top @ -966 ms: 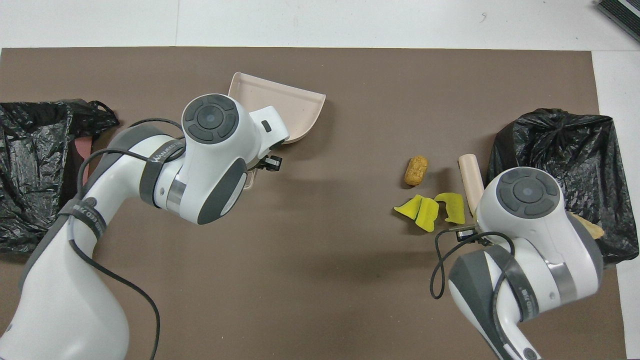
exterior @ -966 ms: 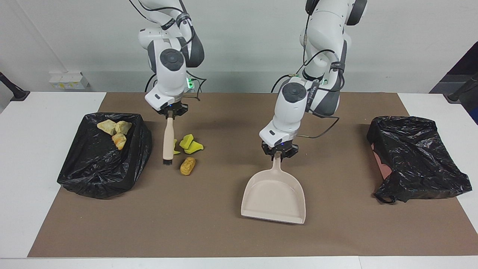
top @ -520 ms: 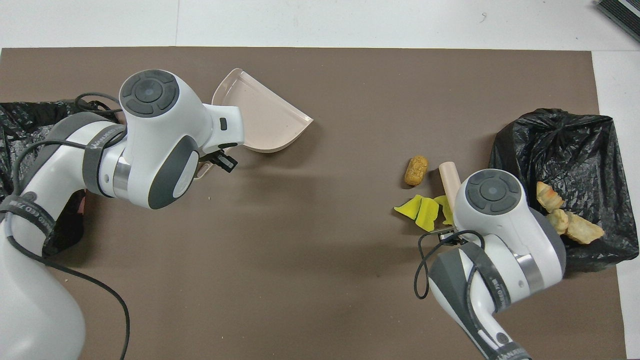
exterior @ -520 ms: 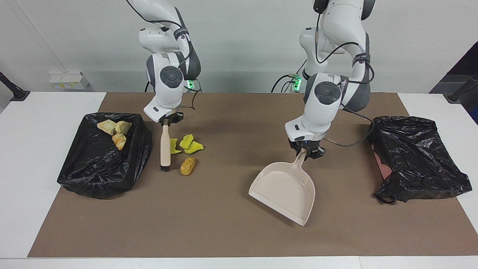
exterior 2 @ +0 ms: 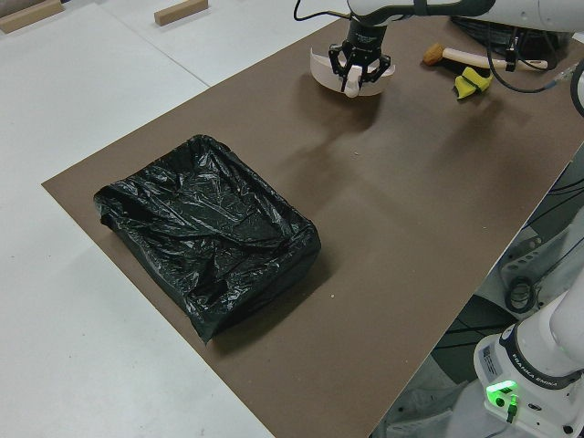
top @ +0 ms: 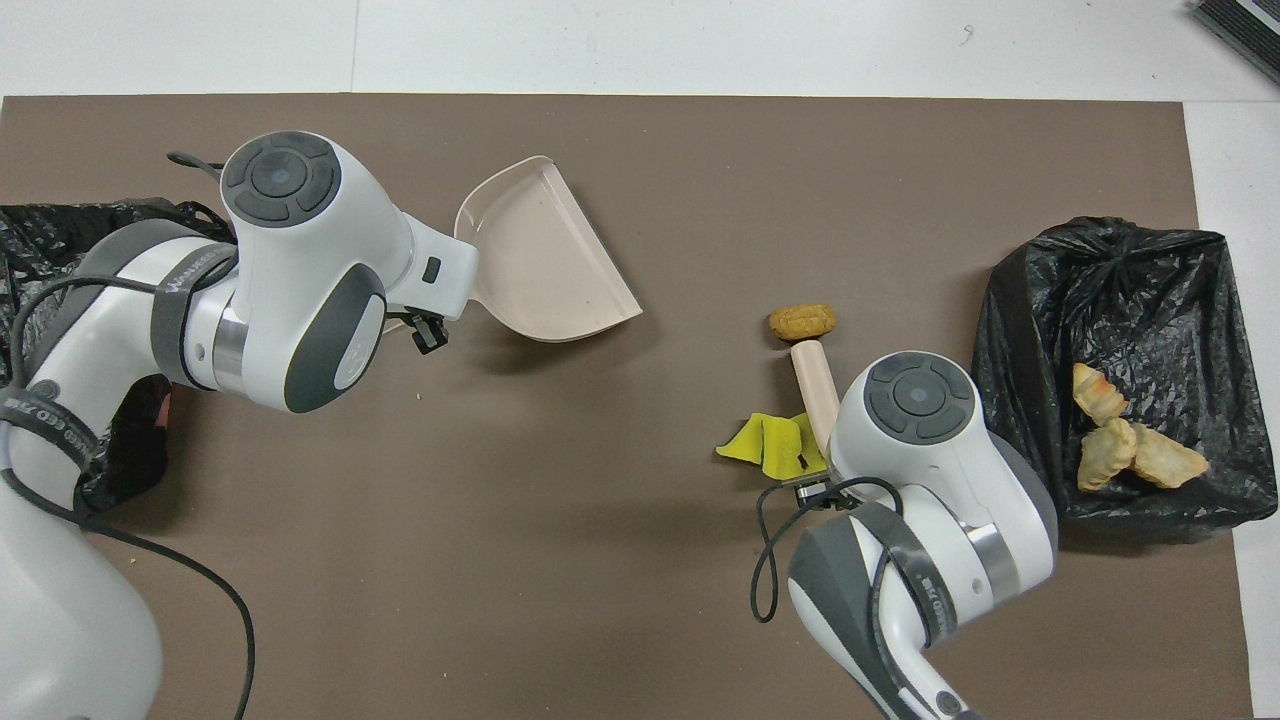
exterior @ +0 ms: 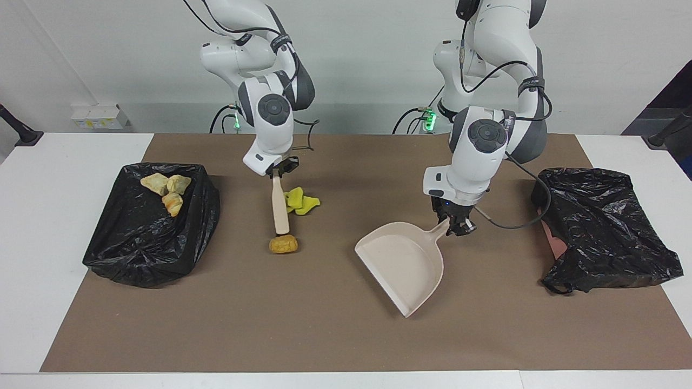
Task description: Sweep and dump trash in bin
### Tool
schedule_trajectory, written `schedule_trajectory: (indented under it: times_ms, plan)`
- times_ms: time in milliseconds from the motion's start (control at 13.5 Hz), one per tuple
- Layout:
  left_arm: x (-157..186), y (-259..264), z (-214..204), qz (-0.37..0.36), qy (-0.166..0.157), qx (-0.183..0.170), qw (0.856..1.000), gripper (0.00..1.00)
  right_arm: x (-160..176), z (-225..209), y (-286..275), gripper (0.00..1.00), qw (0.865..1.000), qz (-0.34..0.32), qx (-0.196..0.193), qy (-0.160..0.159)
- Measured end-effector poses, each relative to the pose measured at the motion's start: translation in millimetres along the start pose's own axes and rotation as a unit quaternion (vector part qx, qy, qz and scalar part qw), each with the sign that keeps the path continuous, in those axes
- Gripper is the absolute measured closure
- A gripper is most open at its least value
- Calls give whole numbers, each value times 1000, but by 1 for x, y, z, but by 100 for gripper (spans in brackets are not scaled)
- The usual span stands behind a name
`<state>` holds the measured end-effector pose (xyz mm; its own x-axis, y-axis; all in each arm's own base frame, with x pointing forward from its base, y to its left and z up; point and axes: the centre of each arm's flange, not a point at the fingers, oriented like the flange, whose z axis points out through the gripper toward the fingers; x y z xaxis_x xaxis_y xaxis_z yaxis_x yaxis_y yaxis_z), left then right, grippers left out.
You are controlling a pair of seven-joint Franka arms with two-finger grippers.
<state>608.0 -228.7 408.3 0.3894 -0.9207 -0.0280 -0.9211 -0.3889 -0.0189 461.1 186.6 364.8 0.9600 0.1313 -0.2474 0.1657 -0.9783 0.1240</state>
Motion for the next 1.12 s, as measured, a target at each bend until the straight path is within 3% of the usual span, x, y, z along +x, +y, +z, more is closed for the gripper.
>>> schedule_trajectory:
  times_ms: [372,818,1115]
  plan:
    - [3,12,11,152,-30,6,988,68,-25,-40,32,74,999,43,-11,-22]
    - [23,91,27,226,-49,1,973,68,-73,-6,26,74,998,33,-35,-48]
    - [28,141,30,238,-51,4,970,68,-63,24,-8,74,999,20,16,-34]
